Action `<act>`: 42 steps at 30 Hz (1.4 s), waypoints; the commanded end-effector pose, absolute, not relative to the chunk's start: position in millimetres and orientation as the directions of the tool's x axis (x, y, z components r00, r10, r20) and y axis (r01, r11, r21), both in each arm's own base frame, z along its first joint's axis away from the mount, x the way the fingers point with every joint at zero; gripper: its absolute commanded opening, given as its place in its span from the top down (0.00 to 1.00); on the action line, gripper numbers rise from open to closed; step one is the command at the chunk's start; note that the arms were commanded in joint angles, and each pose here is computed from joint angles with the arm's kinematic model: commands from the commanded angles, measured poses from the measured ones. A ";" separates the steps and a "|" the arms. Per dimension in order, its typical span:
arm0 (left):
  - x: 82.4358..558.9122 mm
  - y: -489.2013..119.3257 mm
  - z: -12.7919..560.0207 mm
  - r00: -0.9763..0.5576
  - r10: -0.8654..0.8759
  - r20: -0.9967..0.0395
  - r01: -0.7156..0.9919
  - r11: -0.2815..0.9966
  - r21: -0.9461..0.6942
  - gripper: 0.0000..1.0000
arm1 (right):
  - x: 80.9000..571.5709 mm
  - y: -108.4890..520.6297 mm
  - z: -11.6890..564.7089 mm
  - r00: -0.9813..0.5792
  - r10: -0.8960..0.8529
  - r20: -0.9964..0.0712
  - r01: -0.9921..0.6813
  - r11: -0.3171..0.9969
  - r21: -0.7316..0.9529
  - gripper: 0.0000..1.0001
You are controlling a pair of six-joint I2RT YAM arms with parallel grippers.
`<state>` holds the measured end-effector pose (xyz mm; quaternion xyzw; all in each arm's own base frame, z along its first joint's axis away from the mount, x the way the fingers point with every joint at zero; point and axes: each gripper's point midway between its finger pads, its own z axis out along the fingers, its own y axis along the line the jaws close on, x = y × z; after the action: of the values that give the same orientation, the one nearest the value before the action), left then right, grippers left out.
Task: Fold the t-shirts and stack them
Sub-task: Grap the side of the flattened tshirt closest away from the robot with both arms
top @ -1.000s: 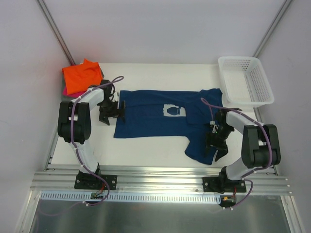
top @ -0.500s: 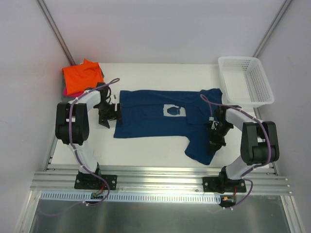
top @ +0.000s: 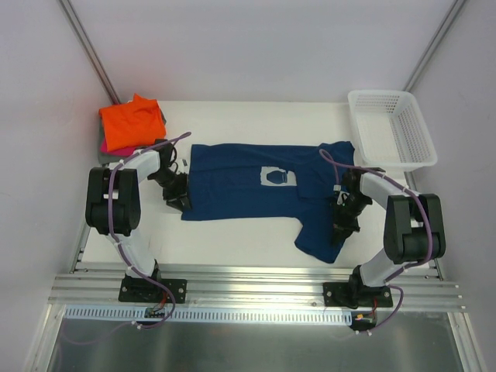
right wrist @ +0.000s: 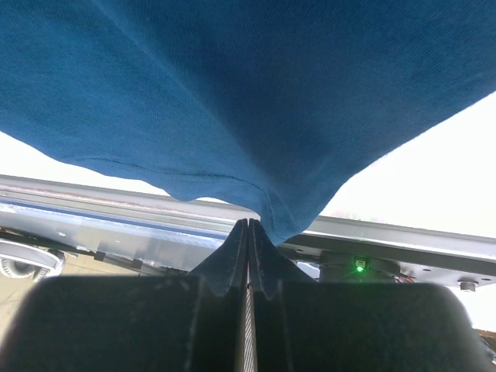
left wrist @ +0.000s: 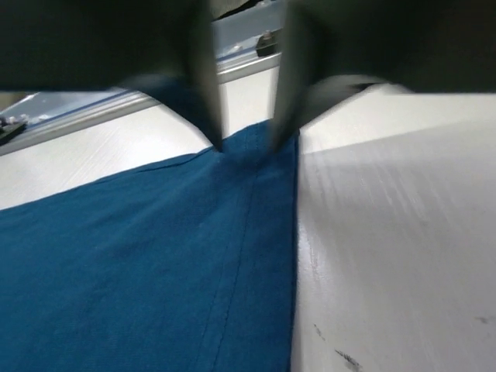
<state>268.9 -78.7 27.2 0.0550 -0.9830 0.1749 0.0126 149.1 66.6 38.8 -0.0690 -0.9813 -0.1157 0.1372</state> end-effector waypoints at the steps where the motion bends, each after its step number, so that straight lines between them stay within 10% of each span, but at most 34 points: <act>1: 265.7 -89.2 36.3 -0.993 -0.105 0.056 -0.118 0.908 -0.401 0.79 | 146.5 67.4 46.0 -0.959 0.096 0.266 0.159 0.961 0.227 0.99; 3: 265.3 -89.3 36.4 -0.993 -0.107 0.057 -0.122 0.908 -0.401 1.00 | 145.6 67.9 46.7 -0.960 0.097 0.261 0.160 0.959 0.232 0.99; 8: 262.0 -89.4 38.0 -0.992 -0.113 0.057 -0.126 0.907 -0.401 1.00 | 146.7 65.5 51.9 -0.966 0.093 0.241 0.149 0.963 0.223 0.99; 12: 262.5 -90.2 38.7 -0.992 -0.113 0.055 -0.125 0.905 -0.406 1.00 | 135.2 66.1 59.5 -0.960 0.087 0.267 0.144 0.968 0.204 0.49; 18: 266.2 -89.0 39.5 -0.993 -0.111 0.040 -0.117 0.910 -0.398 1.00 | 119.6 68.1 56.1 -0.943 0.106 0.317 0.174 0.965 0.196 0.36; 28: 273.6 -85.4 43.6 -0.994 -0.106 0.008 -0.102 0.919 -0.382 1.00 | 95.1 74.4 47.9 -0.899 0.141 0.414 0.240 0.951 0.197 0.41; 35: 274.0 -84.3 44.1 -0.994 -0.108 0.005 -0.102 0.920 -0.378 1.00 | 120.5 72.2 41.2 -0.904 0.176 0.391 0.268 0.943 0.196 0.96; 37: 275.8 -84.4 44.6 -0.994 -0.108 0.002 -0.101 0.920 -0.378 1.00 | 128.4 71.8 41.9 -0.908 0.173 0.381 0.263 0.944 0.198 0.94; 39: 278.4 -84.7 45.4 -0.994 -0.108 -0.003 -0.099 0.920 -0.380 1.00 | 132.0 69.6 41.8 -0.912 0.169 0.373 0.254 0.949 0.189 0.71; 42: 280.9 -84.9 46.7 -0.994 -0.110 -0.008 -0.098 0.919 -0.381 1.00 | 134.7 68.7 41.1 -0.917 0.161 0.365 0.243 0.951 0.193 0.91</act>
<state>269.8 -84.5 30.8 0.0595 -0.9797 0.1911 0.0123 130.9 71.0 36.8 -0.1011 -0.9718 -0.1218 0.1745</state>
